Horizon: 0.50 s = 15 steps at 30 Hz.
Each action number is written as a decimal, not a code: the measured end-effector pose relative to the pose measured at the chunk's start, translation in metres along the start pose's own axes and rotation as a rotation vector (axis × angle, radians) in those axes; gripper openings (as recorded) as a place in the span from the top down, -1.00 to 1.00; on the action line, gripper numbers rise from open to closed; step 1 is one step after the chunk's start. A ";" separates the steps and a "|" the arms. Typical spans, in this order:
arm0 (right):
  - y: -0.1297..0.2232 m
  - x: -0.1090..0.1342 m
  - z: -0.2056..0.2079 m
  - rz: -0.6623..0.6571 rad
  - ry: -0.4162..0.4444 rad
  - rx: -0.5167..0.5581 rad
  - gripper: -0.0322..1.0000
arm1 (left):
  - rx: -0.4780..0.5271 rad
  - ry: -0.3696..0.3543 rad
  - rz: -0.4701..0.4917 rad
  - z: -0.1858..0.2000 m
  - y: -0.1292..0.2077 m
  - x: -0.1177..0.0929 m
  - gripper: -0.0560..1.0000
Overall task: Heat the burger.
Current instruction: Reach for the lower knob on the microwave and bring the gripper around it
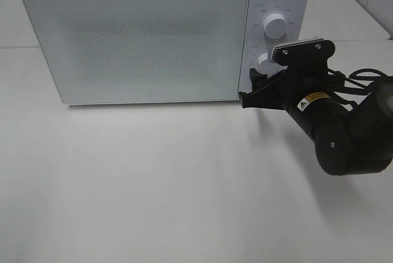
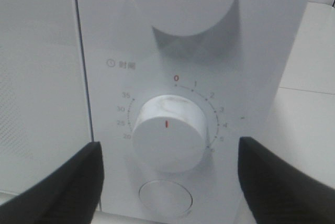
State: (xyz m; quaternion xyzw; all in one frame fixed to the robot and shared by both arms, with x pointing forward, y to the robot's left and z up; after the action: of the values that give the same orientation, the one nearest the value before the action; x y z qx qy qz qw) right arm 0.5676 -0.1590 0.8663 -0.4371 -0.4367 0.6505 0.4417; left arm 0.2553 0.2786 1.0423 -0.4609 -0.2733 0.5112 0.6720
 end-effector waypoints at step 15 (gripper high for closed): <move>-0.012 0.002 -0.009 -0.013 0.003 -0.047 -0.34 | 0.000 0.000 0.000 0.000 0.000 0.000 0.89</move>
State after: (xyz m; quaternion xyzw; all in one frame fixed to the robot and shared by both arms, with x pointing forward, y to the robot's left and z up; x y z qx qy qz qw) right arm 0.5780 -0.1531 0.8758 -0.4456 -0.4541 0.6364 0.4362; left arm 0.2553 0.2786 1.0423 -0.4609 -0.2733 0.5112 0.6720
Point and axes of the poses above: a point on each arm's last joint axis where the gripper is mounted, z pointing back along that axis away from the gripper, x along the wrist's bending axis when the last joint is at zero, y = z × x, the point moved 3 cm from there along -z, pointing out along that axis toward the gripper, and after that the axes turned 8 degrees about z, right-handed, at the moved point
